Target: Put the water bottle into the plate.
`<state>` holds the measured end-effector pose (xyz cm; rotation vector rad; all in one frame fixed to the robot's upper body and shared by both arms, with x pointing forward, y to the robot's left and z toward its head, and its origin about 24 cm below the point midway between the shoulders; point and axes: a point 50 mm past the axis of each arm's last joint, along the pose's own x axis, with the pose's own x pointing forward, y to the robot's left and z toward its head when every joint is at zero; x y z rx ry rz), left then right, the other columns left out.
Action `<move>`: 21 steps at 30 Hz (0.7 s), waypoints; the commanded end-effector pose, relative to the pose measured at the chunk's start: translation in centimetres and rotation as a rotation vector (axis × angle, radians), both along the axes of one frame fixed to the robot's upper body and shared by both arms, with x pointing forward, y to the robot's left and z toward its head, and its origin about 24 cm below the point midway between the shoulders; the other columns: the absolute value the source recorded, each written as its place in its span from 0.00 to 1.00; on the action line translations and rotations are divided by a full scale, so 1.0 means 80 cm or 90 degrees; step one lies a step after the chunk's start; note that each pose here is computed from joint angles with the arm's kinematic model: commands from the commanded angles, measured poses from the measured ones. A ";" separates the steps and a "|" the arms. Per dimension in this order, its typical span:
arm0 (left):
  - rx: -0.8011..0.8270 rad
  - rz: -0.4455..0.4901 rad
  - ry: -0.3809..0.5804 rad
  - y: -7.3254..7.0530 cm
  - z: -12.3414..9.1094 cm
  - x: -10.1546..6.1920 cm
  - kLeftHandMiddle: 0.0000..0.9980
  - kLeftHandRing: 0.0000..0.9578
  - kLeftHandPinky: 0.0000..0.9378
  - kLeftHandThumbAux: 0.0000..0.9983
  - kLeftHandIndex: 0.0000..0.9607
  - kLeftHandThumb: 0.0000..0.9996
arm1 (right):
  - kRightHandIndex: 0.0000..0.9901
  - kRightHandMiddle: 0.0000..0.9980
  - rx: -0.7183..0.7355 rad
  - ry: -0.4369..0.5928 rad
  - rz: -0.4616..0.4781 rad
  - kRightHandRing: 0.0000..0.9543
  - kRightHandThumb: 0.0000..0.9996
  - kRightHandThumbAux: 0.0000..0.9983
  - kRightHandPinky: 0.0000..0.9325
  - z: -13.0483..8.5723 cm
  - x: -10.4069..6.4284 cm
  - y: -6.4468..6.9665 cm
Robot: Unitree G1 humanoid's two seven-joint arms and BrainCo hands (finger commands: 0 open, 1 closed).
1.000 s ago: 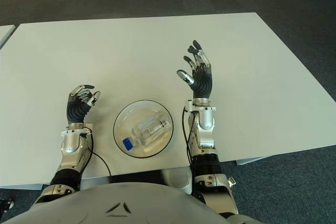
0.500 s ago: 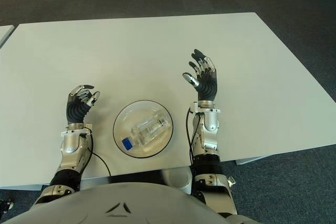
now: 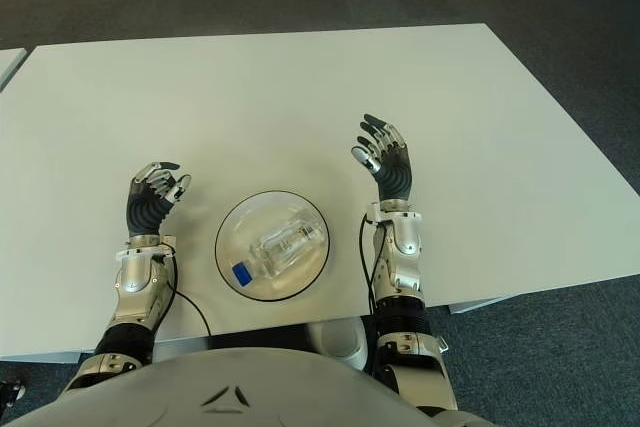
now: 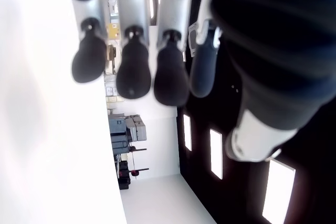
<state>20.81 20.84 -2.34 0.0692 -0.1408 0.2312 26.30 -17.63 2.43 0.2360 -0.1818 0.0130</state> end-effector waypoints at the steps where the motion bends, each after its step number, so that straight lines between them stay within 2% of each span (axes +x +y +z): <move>1: -0.010 0.011 0.046 -0.001 -0.017 -0.015 0.74 0.77 0.76 0.72 0.45 0.69 | 0.39 0.55 -0.022 0.032 0.006 0.61 0.60 0.76 0.69 -0.010 0.002 -0.003; 2: -0.011 0.011 0.046 -0.001 -0.017 -0.015 0.74 0.77 0.76 0.72 0.45 0.69 | 0.40 0.58 -0.030 0.031 0.003 0.64 0.62 0.75 0.71 -0.010 0.002 -0.003; 4: -0.011 0.011 0.045 -0.002 -0.017 -0.015 0.74 0.77 0.76 0.72 0.45 0.69 | 0.42 0.69 -0.046 0.030 -0.003 0.75 0.67 0.74 0.82 -0.012 0.003 -0.002; 7: -0.009 0.011 0.044 -0.002 -0.017 -0.015 0.74 0.77 0.77 0.72 0.45 0.69 | 0.43 0.76 -0.060 0.031 -0.011 0.82 0.69 0.73 0.88 -0.013 0.003 0.001; 13: -0.004 0.014 0.047 -0.002 -0.017 -0.015 0.74 0.77 0.76 0.72 0.45 0.69 | 0.44 0.81 -0.091 0.052 -0.016 0.86 0.70 0.73 0.90 -0.017 0.003 0.007; 21: -0.007 0.011 0.043 -0.002 -0.016 -0.015 0.74 0.77 0.76 0.72 0.45 0.69 | 0.44 0.82 -0.120 0.085 -0.005 0.86 0.70 0.73 0.88 -0.024 0.003 0.012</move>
